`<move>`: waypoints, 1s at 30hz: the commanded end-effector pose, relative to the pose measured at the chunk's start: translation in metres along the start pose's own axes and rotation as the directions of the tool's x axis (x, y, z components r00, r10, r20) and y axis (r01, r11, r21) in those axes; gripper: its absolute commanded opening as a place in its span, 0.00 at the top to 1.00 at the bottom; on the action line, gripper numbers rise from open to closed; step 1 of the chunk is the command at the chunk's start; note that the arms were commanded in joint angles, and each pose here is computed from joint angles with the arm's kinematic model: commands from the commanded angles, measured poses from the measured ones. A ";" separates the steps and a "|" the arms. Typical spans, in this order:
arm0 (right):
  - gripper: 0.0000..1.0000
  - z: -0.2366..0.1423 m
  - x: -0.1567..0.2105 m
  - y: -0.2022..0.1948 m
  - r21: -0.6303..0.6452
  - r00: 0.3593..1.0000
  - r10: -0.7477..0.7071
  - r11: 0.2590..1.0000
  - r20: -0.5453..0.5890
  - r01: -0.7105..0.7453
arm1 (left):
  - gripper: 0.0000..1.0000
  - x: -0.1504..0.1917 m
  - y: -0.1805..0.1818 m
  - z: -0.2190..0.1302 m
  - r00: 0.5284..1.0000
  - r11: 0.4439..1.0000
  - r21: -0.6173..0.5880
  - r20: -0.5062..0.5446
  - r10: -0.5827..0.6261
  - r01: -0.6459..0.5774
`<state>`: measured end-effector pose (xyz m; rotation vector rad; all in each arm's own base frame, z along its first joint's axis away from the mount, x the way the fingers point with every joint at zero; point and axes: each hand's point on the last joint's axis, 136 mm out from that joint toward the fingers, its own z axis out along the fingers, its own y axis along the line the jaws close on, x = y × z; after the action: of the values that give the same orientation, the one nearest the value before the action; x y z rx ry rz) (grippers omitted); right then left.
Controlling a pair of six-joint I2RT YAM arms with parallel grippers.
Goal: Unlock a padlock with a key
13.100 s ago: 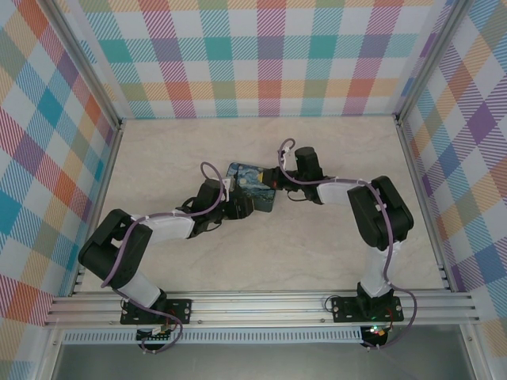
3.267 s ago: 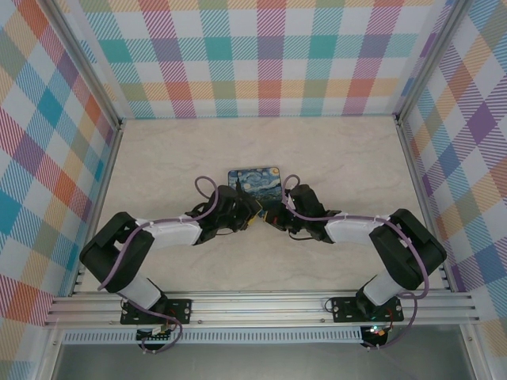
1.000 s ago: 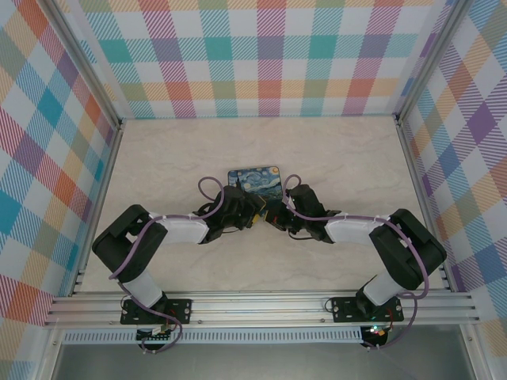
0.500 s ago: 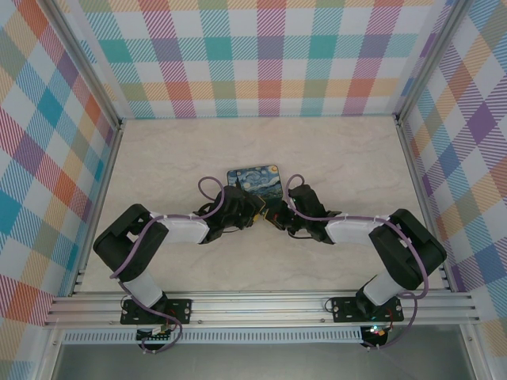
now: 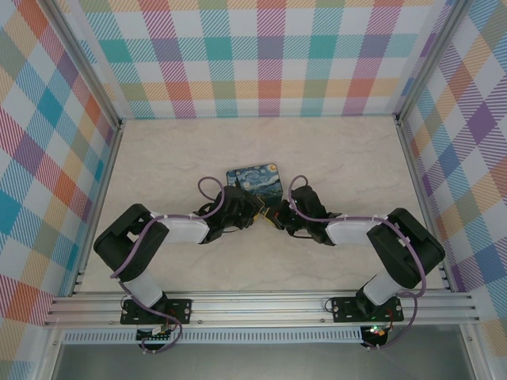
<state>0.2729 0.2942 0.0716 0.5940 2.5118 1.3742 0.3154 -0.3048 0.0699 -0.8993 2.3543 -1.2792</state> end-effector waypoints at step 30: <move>0.36 -0.084 -0.025 0.008 0.267 0.713 -0.698 0.702 0.070 0.660 | 0.95 0.016 0.016 0.005 0.997 0.994 -0.100 -0.054 -0.054 0.049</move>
<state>0.2563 0.2360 0.1013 0.0771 2.4740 0.9248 0.3132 -0.3082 0.0662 -0.9714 2.3874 -1.2801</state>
